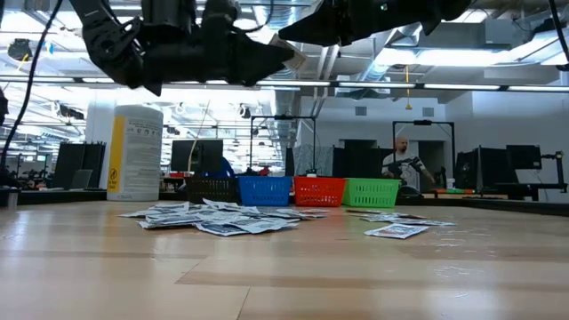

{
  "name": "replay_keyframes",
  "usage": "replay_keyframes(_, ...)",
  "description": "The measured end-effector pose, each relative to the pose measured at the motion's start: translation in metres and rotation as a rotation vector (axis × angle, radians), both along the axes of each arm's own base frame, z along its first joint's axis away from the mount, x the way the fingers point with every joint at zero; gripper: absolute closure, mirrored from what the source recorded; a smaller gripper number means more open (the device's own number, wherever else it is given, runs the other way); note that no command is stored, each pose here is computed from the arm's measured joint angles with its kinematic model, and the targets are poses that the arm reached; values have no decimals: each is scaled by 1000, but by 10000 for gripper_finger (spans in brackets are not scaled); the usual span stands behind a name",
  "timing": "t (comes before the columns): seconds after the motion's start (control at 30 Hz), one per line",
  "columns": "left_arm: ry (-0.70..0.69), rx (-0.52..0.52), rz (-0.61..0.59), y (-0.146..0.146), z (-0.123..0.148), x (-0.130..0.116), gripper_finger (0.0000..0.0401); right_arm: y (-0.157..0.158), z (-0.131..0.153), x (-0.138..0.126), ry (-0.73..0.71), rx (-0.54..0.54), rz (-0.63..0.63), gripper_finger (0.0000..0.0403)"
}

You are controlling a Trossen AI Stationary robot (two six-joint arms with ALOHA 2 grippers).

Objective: Pick & Place First Aid Supplies
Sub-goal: Put the orange ointment pack into the black bin

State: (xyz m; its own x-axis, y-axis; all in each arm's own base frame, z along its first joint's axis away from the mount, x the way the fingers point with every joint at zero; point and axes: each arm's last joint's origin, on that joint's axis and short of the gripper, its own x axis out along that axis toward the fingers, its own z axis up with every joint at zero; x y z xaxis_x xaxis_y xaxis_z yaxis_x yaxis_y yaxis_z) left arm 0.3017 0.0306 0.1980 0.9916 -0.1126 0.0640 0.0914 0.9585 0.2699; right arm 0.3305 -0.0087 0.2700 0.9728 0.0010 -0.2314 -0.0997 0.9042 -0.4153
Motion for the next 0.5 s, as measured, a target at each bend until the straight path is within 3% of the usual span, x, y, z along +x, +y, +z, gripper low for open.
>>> replay_keyframes(0.23,38,-5,-19,-4,-13,21,233,0,0,0,3,0,-1,403)
replay_keyframes(0.5,-15,0,-25,-6,2,19,268,0,-1,0,12,-1,-2,403)
